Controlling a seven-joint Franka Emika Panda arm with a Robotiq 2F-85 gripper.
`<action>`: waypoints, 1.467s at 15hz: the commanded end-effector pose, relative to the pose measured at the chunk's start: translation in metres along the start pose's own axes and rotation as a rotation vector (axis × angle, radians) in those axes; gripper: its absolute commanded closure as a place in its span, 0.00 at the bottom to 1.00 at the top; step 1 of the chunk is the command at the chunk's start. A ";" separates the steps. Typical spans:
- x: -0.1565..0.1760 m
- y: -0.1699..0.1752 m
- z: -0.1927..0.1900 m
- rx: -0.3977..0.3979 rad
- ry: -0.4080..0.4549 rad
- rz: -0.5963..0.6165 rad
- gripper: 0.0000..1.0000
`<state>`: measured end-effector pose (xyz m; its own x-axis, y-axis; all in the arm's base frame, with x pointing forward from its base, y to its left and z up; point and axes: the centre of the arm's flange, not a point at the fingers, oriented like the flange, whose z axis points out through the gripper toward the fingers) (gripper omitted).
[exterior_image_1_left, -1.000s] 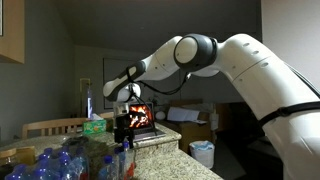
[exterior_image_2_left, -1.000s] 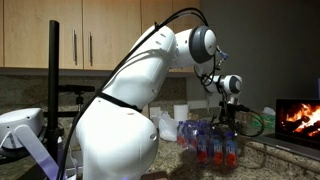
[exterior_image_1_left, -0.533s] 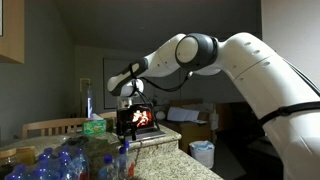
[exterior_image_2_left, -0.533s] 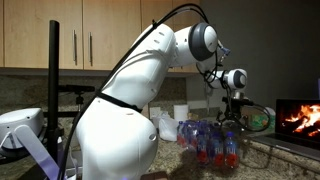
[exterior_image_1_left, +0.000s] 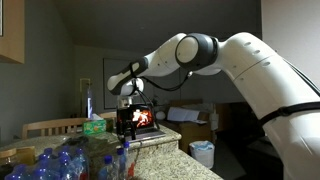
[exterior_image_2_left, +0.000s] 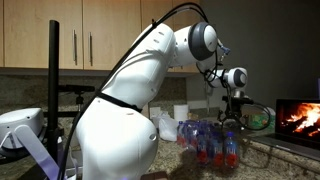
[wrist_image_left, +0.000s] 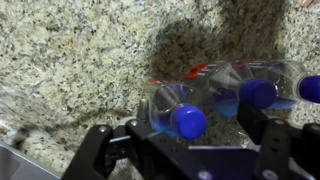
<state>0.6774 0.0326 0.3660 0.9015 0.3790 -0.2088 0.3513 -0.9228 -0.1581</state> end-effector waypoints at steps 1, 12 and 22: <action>0.006 -0.001 0.002 0.005 0.008 0.020 0.40; 0.017 0.003 0.009 0.011 0.006 0.051 0.87; -0.020 0.007 -0.009 -0.007 0.103 0.167 0.91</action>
<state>0.6902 0.0262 0.3704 0.9465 0.2802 -0.1604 0.2628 -0.9572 -0.1210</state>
